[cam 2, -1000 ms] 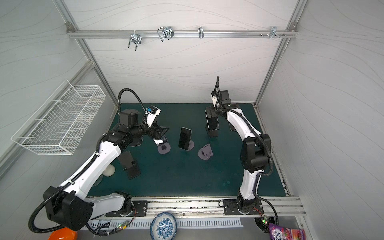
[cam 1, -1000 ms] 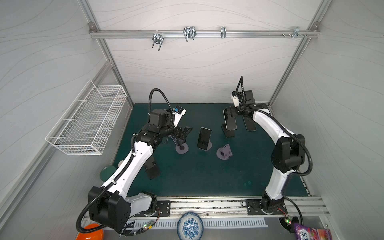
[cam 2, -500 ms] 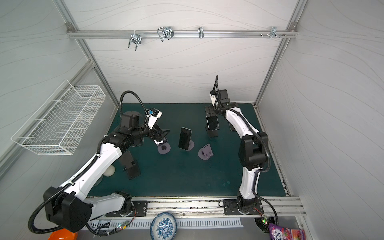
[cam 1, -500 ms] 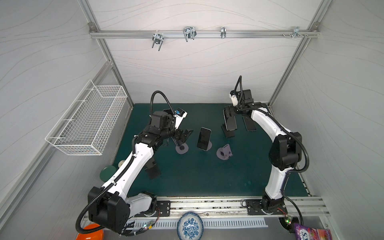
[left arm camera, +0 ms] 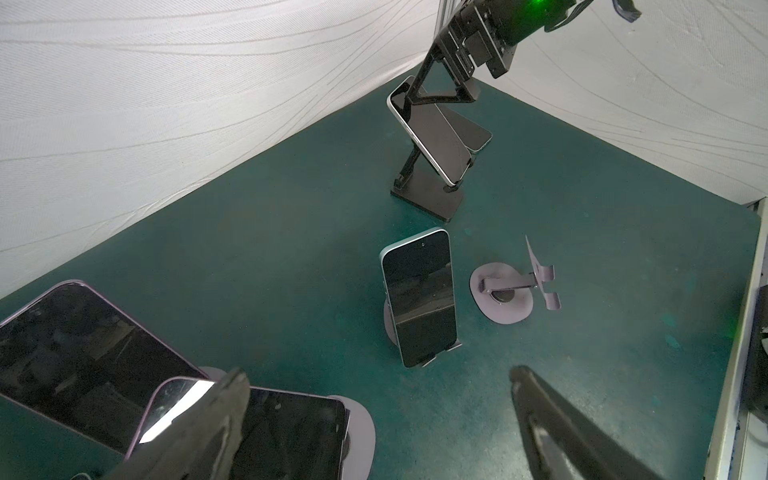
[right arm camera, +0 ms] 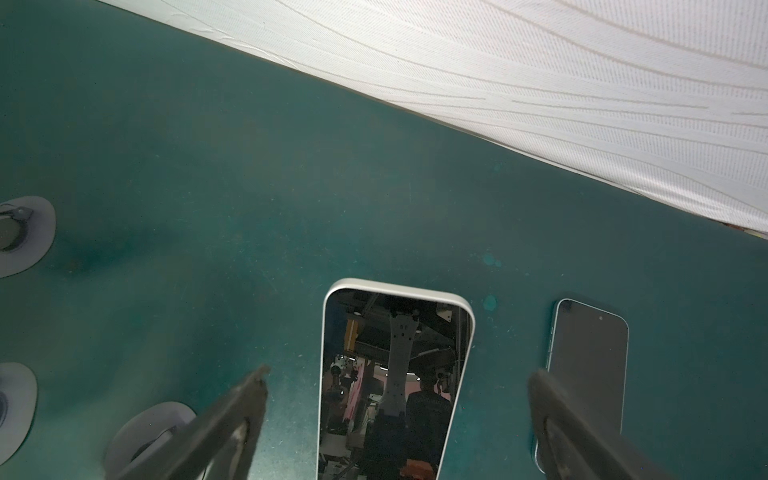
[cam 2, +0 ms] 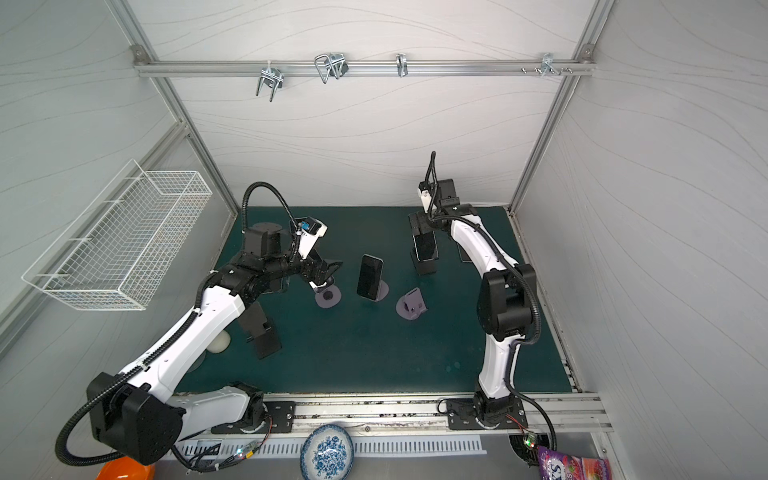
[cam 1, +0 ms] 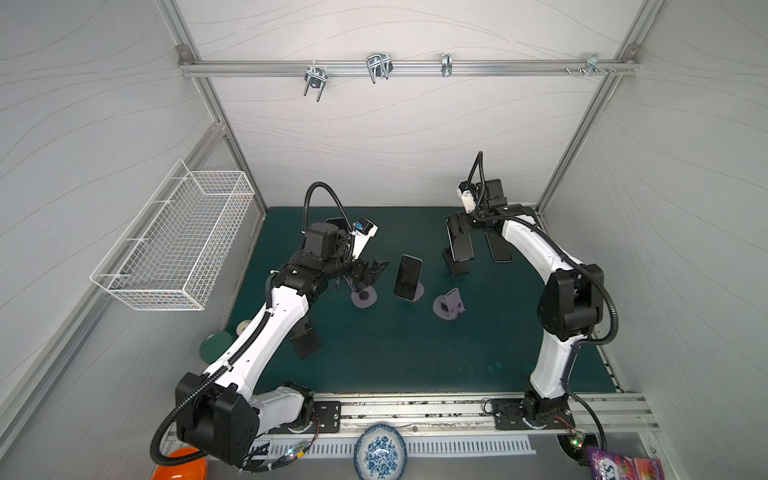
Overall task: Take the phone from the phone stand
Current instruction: 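Close the right gripper on the white-framed phone and lift it off the stand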
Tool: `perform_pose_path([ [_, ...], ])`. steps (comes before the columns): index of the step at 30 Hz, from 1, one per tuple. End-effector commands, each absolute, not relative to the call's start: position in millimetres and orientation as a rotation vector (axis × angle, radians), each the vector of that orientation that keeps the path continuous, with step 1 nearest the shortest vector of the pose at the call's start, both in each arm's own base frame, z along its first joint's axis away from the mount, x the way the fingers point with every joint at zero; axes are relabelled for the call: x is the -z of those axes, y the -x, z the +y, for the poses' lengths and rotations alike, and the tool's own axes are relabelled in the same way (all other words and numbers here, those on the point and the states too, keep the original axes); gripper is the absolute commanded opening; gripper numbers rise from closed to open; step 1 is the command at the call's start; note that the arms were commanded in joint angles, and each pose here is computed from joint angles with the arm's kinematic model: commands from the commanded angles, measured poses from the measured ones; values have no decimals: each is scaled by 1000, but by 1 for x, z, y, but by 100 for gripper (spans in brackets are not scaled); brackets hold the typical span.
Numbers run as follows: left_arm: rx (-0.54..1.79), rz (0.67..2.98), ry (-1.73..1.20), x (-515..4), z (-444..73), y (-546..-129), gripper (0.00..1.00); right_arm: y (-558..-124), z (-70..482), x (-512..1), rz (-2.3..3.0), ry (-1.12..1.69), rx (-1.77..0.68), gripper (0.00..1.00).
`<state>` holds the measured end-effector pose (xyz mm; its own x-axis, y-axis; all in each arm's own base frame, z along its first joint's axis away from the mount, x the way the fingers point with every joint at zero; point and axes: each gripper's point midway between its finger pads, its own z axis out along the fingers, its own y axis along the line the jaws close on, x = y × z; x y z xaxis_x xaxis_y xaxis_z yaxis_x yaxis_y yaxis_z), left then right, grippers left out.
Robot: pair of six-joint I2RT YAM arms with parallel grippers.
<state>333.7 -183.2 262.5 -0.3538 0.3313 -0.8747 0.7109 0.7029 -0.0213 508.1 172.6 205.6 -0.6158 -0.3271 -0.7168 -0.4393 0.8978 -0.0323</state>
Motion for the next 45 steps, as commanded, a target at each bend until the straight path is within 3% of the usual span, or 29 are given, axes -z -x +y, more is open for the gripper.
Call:
perform_pose_path([
  [1, 469, 1874, -822, -282, -187, -340, 99, -503, 176, -205, 2288, 591, -200, 99],
  [12, 478, 1857, -830, -283, -191, -335, 99, -498, 180, -216, 2264, 643, -213, 99],
  [45, 453, 1870, -892, -277, -191, -325, 99, -508, 191, -176, 2355, 650, -233, 98],
])
